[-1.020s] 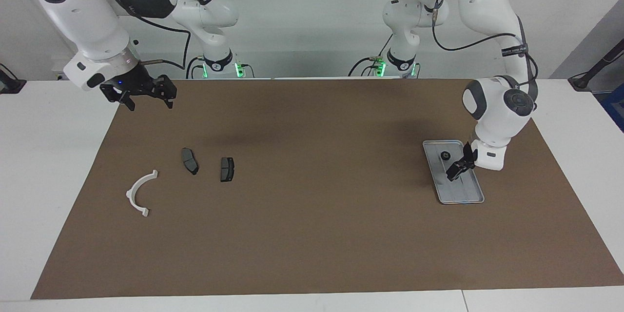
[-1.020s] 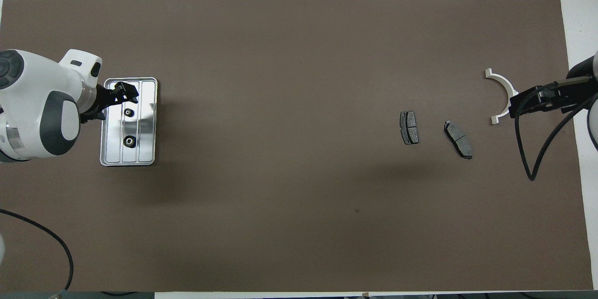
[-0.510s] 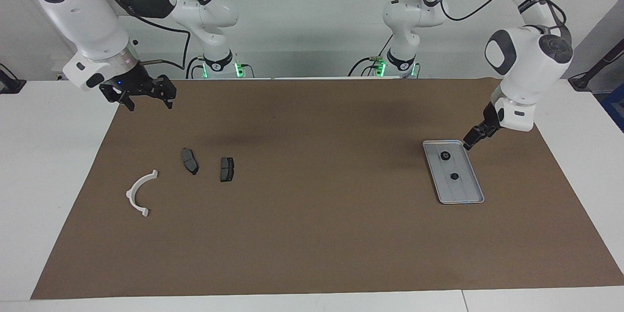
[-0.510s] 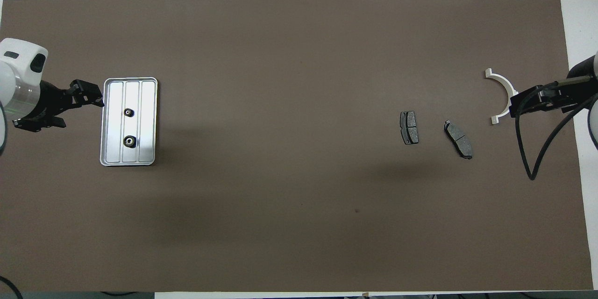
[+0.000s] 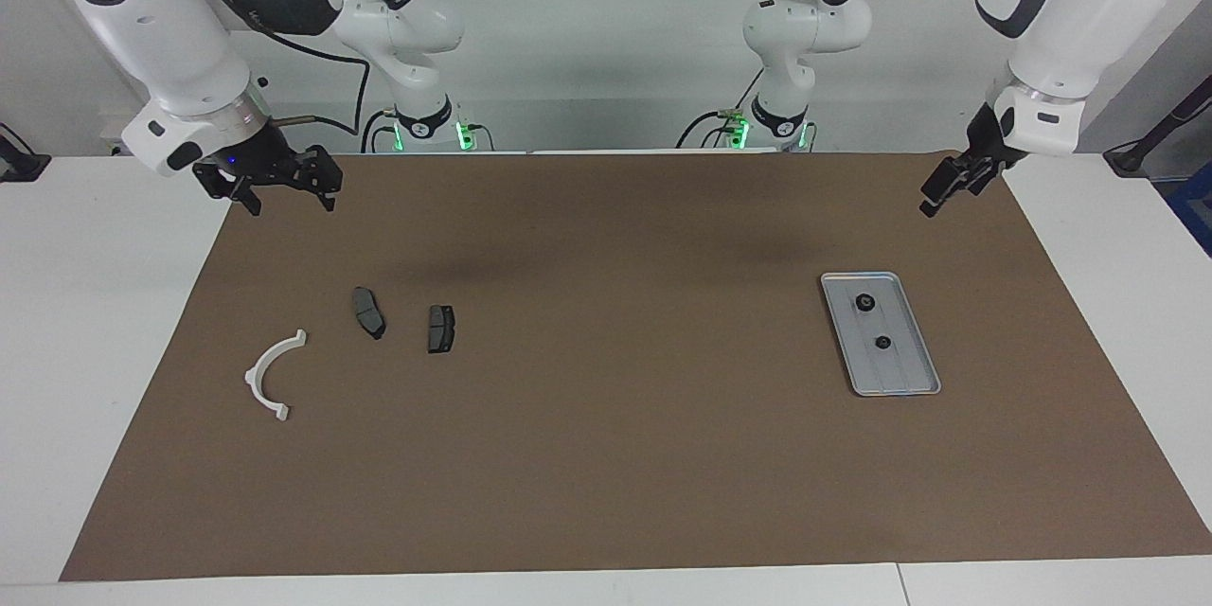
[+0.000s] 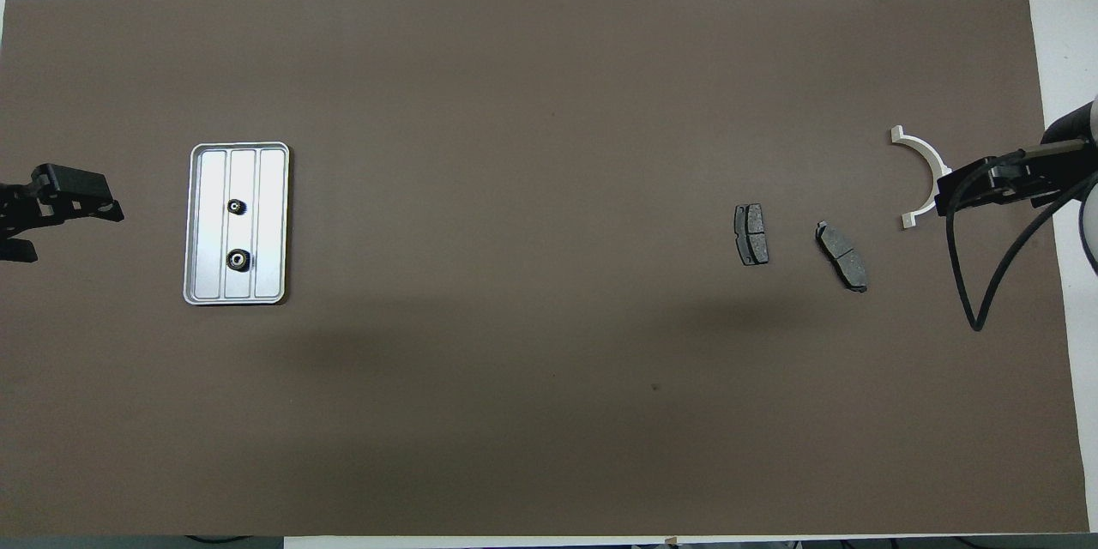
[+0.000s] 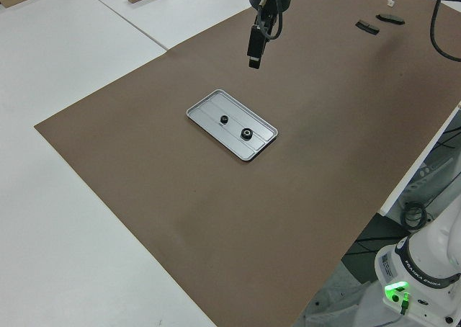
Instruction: Pick bearing gear from pile to tray
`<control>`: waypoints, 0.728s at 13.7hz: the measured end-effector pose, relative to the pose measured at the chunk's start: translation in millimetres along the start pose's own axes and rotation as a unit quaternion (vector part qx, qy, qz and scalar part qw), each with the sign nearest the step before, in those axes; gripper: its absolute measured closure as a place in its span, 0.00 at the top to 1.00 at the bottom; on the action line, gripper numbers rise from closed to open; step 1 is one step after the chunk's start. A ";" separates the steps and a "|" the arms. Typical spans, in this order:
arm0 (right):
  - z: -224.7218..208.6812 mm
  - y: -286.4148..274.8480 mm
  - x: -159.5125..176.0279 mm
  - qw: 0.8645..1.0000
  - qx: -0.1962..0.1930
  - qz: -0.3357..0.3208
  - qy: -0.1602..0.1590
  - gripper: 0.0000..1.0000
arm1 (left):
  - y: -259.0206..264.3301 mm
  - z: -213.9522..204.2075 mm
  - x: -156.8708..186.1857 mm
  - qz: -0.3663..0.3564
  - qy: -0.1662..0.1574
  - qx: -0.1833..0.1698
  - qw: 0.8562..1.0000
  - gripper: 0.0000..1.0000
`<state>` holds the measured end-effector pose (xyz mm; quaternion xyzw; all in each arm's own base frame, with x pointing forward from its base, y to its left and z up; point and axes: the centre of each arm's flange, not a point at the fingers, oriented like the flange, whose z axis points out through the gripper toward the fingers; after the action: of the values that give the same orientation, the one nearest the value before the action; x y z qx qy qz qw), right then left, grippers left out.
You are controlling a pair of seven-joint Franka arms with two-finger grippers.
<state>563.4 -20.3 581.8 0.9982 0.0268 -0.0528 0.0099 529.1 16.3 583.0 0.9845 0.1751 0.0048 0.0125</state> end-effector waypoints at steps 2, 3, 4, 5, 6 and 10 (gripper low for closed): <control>-0.4 0.1 0.8 1.000 0.000 0.000 0.004 1.00 | 2.7 -1.2 -0.7 0.016 0.000 0.000 1.000 1.00; -0.3 0.2 1.3 1.000 0.000 0.000 0.006 1.00 | 5.8 0.1 -1.2 0.019 -0.001 0.001 1.000 1.00; 0.5 0.1 1.4 1.000 0.000 0.000 0.005 1.00 | 8.3 1.7 -1.3 0.021 -0.003 0.002 1.000 1.00; 1.4 0.1 1.5 1.000 0.000 0.000 0.004 1.00 | 10.8 4.1 -0.8 0.023 -0.004 0.003 1.000 1.00; 2.0 0.1 1.5 1.000 0.000 0.000 0.004 1.00 | 14.3 6.0 -0.6 0.026 -0.005 0.003 1.000 1.00; 2.9 0.3 1.5 1.000 0.000 0.000 0.003 1.00 | 18.0 5.3 1.3 0.044 -0.003 0.003 0.999 1.00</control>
<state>564.7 -20.6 578.8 0.9984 0.0267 -0.0494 0.0101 536.6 -0.2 578.1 0.9912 0.1318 0.0022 0.0100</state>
